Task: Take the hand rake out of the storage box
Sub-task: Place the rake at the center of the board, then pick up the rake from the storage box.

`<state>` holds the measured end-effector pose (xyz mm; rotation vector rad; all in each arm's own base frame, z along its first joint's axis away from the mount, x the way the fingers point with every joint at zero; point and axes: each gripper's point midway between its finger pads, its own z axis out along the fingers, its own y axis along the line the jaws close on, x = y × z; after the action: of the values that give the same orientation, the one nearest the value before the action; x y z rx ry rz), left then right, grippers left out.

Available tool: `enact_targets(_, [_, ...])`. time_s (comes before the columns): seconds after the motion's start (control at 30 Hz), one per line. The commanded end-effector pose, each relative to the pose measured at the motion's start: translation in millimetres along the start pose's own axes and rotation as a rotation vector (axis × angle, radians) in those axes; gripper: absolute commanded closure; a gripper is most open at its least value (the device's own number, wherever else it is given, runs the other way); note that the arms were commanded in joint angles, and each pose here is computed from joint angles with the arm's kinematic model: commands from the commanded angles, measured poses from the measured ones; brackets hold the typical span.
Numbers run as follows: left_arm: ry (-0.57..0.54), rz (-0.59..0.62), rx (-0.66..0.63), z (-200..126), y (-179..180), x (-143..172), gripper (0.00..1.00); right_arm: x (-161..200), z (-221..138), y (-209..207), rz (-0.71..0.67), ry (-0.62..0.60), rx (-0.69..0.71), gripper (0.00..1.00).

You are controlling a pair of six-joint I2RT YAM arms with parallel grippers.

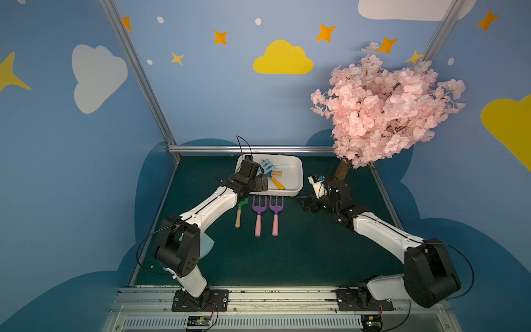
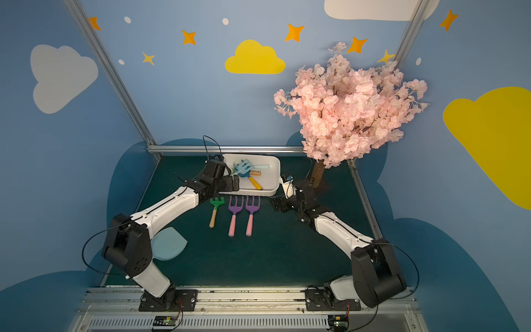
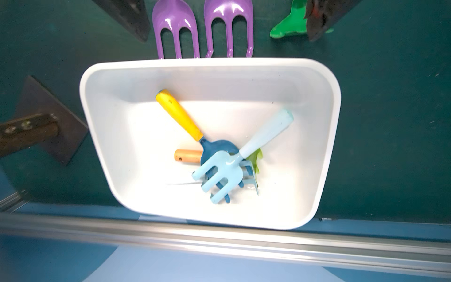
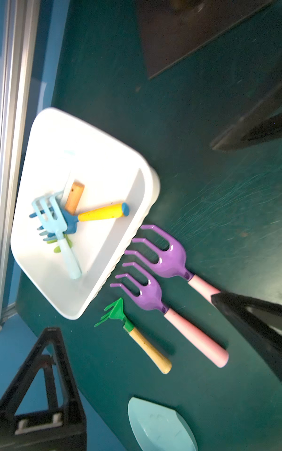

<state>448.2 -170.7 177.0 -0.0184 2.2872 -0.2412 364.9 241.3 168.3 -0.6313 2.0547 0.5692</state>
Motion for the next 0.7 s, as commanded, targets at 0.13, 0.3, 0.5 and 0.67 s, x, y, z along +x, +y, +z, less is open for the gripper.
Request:
enact_targets(0.13, [-0.032,-0.004,0.084,-4.0,34.7,0.4,0.00,-35.5,72.5,14.0,-0.029,0.046,-0.036,0.06])
enact_targets(0.3, [0.042,0.216,0.133,27.2,18.8,-5.4,0.09,-45.4,77.1,2.1,-0.018,0.056,0.026,0.06])
enact_targets(0.5, [0.159,0.371,0.110,95.3,15.4,-5.4,0.39,-39.7,46.2,-11.8,0.006,0.011,0.094,0.06])
enact_targets(0.67, [0.264,0.479,0.044,140.9,17.4,8.7,0.45,-34.3,26.8,-16.9,0.007,0.004,0.109,0.06])
